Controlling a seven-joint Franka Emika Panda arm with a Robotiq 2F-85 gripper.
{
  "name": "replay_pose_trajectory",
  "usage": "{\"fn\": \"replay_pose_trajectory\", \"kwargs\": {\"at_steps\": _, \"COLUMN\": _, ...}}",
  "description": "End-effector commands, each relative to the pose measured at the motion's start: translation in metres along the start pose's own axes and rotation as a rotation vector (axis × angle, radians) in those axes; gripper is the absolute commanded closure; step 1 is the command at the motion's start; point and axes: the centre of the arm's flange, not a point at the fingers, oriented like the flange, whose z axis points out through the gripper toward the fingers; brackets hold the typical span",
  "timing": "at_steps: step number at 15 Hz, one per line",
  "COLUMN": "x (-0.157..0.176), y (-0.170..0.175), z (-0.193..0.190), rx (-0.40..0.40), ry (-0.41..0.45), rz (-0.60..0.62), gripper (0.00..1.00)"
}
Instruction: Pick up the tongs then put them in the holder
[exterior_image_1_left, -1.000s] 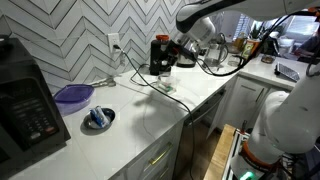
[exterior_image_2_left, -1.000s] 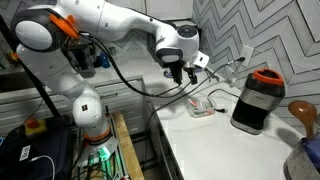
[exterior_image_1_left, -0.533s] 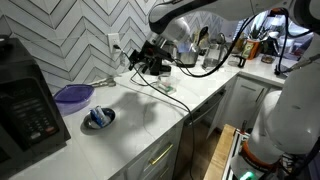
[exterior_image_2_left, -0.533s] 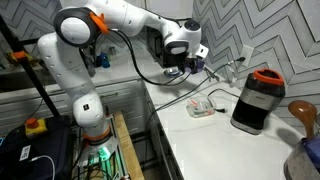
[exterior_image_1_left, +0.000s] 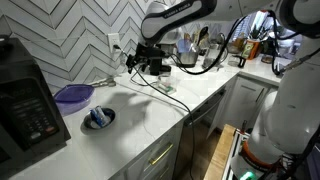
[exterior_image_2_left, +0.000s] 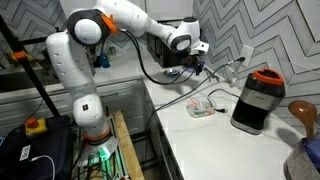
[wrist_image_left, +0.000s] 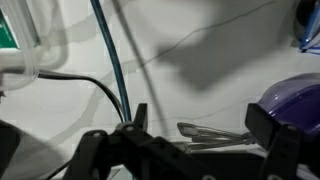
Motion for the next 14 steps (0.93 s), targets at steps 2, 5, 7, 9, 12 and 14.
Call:
{"fn": "replay_pose_trajectory", "kwargs": {"at_steps": 2, "x": 0.075, "y": -0.042, "z": 0.005, "rx": -0.164, "ry": -0.082, "rz": -0.194, "gripper": 0.00}}
{"fn": "replay_pose_trajectory", "kwargs": {"at_steps": 5, "x": 0.104, "y": -0.071, "z": 0.004, "rx": -0.125, "ry": -0.138, "rz": -0.340, "gripper": 0.00}}
{"fn": "replay_pose_trajectory", "kwargs": {"at_steps": 7, "x": 0.111, "y": -0.098, "z": 0.004, "rx": -0.081, "ry": -0.156, "rz": -0.442, "gripper": 0.00}}
{"fn": "replay_pose_trajectory", "kwargs": {"at_steps": 9, "x": 0.123, "y": -0.119, "z": 0.007, "rx": -0.058, "ry": -0.177, "rz": -0.553, "gripper": 0.00}}
{"fn": "replay_pose_trajectory", "kwargs": {"at_steps": 12, "x": 0.094, "y": -0.117, "z": 0.004, "rx": -0.061, "ry": -0.160, "rz": -0.558, "gripper": 0.00}}
{"fn": "replay_pose_trajectory", "kwargs": {"at_steps": 14, "x": 0.102, "y": -0.118, "z": 0.007, "rx": -0.052, "ry": -0.159, "rz": -0.584, "gripper": 0.00}}
